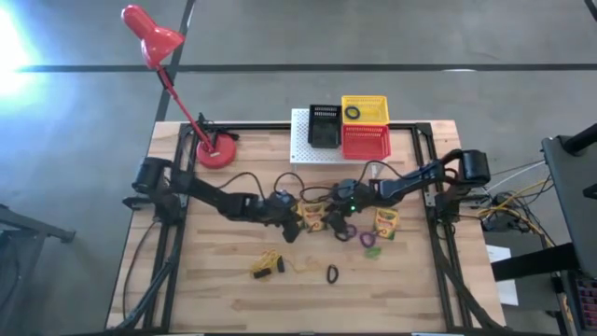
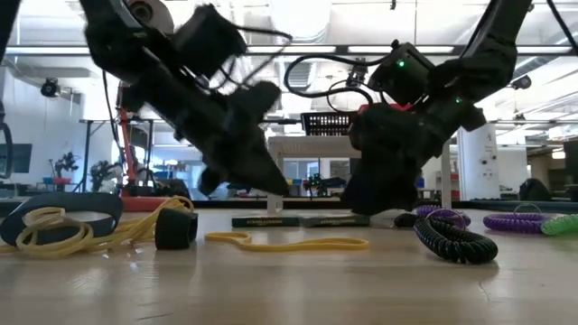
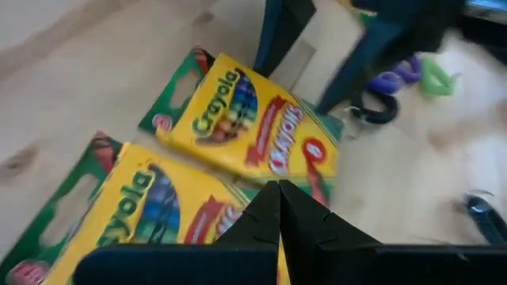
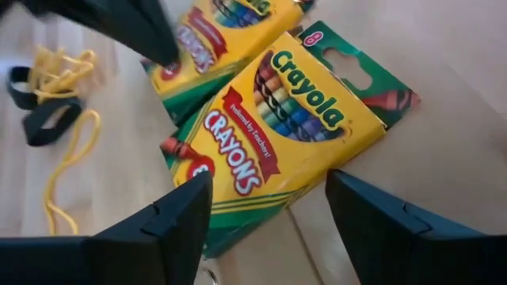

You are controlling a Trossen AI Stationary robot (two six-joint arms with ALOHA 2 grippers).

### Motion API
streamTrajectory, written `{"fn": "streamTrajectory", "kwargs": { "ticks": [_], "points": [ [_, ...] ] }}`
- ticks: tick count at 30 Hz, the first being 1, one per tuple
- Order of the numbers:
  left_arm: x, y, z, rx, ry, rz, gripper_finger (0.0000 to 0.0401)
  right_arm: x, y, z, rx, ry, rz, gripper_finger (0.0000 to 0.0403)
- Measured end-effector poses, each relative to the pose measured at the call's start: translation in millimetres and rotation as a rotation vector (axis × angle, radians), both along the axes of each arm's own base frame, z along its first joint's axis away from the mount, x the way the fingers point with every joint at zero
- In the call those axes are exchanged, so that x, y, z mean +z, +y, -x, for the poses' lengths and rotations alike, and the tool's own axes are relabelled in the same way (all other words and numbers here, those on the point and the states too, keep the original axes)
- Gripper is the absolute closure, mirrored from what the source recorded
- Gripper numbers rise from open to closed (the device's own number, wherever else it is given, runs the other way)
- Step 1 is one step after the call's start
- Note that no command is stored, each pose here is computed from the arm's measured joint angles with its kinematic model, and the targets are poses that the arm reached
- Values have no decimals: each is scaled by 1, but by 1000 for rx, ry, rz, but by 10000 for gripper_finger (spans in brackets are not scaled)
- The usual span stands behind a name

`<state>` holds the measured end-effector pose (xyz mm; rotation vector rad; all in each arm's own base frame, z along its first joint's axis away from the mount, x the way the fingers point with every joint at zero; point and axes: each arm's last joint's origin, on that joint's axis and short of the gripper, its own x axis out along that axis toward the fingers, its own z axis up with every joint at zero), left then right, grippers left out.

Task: Pick & Place Office Desk Supplies
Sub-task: Put the top middle crayon box into the black basket on the shelf

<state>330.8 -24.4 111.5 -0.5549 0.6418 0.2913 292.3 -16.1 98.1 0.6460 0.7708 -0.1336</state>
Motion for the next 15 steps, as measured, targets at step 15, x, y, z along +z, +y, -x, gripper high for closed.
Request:
{"fn": "streamTrajectory", "kwargs": {
  "ticks": [15],
  "points": [
    [-19, 2, -22, -31, 43, 64, 395, 8, 0, 0, 51, -54, -119, 160]
  ]
}}
